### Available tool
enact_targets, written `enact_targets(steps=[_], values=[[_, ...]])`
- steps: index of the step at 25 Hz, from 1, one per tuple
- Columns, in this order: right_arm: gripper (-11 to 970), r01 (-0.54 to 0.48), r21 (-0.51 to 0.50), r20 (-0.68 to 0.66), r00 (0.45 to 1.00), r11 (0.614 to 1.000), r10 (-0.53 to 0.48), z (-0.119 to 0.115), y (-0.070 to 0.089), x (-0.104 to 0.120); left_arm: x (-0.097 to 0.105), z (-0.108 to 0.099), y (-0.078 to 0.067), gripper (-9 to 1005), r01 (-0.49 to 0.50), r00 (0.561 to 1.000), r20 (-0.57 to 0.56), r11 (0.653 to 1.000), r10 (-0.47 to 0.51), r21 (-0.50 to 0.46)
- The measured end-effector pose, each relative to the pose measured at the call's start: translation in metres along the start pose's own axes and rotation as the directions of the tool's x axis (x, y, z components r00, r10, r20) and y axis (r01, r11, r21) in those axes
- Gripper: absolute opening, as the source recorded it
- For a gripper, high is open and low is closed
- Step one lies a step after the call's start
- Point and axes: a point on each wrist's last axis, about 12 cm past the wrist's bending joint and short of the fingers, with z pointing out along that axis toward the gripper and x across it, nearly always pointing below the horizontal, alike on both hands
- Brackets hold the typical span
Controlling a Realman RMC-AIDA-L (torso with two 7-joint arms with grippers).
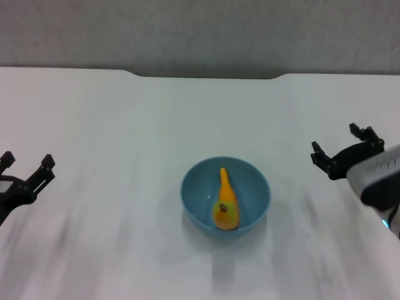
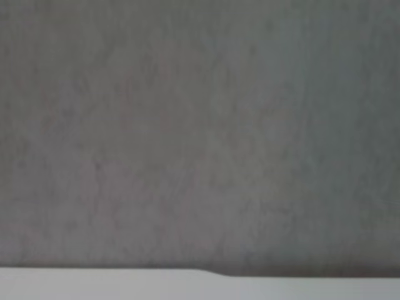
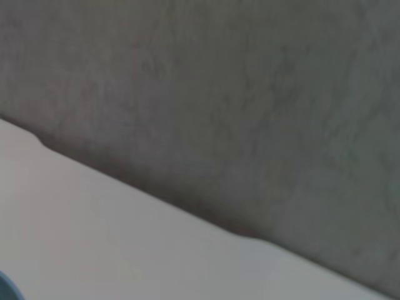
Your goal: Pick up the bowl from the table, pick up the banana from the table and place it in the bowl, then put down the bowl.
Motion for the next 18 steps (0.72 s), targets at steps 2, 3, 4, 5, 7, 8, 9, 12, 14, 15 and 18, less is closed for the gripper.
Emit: enact_targets(steps=[2,3,4,5,7,8,9,12,14,15,18], values=[[836,0.027,0.026,0.047,0.999,0.999,-0.028,-0.006,0.005,0.004,0.004,-0.004,0.0,893,0.01,1.0,0.011,1.0,-0.01,0.002],[836,0.039,0.045,0.082,0.996,0.998,-0.043,-0.01,0.007,0.007,0.006,-0.005,0.0,893,0.017,1.0,0.016,1.0,-0.017,0.005],[836,0.046,0.06,0.111,0.992,0.997,-0.052,-0.014,0.009,0.01,0.007,-0.006,-0.001,893,0.02,1.0,0.018,1.0,-0.02,0.006],[836,0.043,0.074,0.142,0.989,0.996,-0.053,-0.018,0.009,0.013,0.008,-0.006,-0.001,893,0.023,1.0,0.018,1.0,-0.023,0.007],[836,0.015,0.094,0.206,0.978,0.995,-0.035,-0.027,0.007,0.019,0.008,-0.005,-0.001,893,0.025,1.0,0.017,1.0,-0.025,0.008],[836,-0.007,0.098,0.24,0.971,0.995,-0.017,-0.031,0.005,0.023,0.008,-0.005,-0.001,893,0.027,0.999,0.017,1.0,-0.027,0.009],[836,-0.055,0.095,0.293,0.956,0.994,0.025,-0.037,-0.001,0.027,0.008,-0.005,-0.002,893,0.029,0.999,0.017,1.0,-0.029,0.011],[836,-0.098,0.094,0.34,0.938,0.991,0.061,-0.042,-0.01,0.032,0.008,0.0,-0.005,893,0.033,0.999,0.013,0.999,-0.034,0.028],[836,-0.107,0.102,0.355,0.933,0.989,0.065,-0.045,-0.018,0.037,0.008,0.005,-0.007,893,0.032,0.999,0.008,0.999,-0.032,0.043],[836,-0.116,0.105,0.358,0.931,0.988,0.071,-0.047,-0.022,0.04,0.007,0.008,-0.009,893,0.03,1.0,0.005,0.998,-0.03,0.054],[836,-0.171,0.094,0.359,0.925,0.981,0.127,-0.051,-0.029,0.047,0.007,0.013,-0.012,893,0.03,1.0,0.001,0.997,-0.03,0.071]])
